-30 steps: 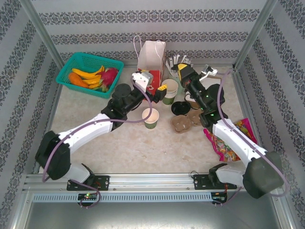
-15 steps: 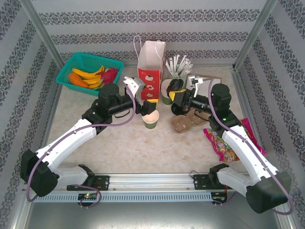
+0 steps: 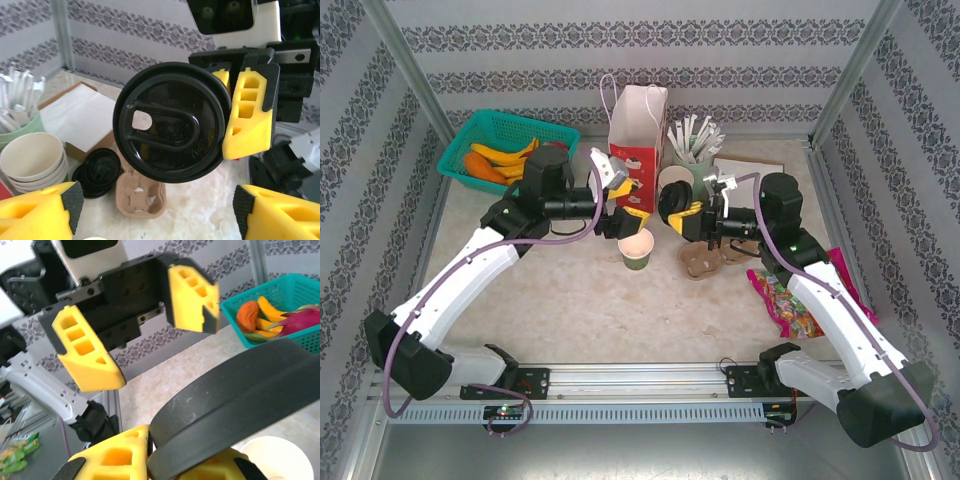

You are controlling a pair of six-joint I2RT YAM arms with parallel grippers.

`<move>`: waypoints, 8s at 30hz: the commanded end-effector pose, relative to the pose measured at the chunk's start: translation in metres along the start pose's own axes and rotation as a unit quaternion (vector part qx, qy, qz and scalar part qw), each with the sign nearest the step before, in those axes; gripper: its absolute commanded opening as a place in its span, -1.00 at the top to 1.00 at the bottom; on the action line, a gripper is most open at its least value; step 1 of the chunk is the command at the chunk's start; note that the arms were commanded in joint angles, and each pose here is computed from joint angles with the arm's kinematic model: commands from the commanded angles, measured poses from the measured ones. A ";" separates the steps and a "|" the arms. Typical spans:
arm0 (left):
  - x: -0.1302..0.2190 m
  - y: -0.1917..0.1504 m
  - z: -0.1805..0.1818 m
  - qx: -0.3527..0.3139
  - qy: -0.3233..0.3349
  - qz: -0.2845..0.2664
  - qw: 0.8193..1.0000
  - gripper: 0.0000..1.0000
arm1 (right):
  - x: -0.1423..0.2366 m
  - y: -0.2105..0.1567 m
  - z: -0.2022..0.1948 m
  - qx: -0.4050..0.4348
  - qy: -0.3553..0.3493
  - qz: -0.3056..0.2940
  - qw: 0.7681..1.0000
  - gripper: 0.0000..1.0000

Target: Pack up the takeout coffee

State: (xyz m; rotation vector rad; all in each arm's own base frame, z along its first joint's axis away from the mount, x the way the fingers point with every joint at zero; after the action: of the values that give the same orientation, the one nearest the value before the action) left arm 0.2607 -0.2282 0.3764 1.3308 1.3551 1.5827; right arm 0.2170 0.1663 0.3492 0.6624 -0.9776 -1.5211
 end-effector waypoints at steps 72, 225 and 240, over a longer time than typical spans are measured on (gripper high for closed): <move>-0.020 -0.030 0.040 0.092 0.081 0.103 0.987 1.00 | 0.055 -0.005 -0.035 -0.026 -0.437 -0.131 0.889 -0.96; -0.080 -0.201 0.071 0.447 0.258 0.423 0.745 1.00 | -0.058 -0.141 -0.155 -0.414 -0.437 0.150 0.784 0.63; -0.075 -0.276 0.068 0.495 0.252 0.500 0.665 1.00 | -0.038 -0.215 -0.168 -0.423 -0.533 0.260 0.685 0.59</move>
State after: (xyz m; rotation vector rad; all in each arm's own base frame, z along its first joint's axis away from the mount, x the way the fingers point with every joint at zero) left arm 0.3394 -0.2366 0.1833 2.3281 2.3155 1.9003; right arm 0.3030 0.2050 0.1644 -0.7566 -0.8520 -1.8132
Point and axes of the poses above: each hand's point on the last joint's axis, 136 mm out from that joint toward the fingers, its own x axis back along the fingers, its own z axis along the line the jaws close on, y = z × x, the point moved 7 cm from there along x, back along the fingers, and after that the axes turned 5 degrees about -x, right-handed, at the moved point
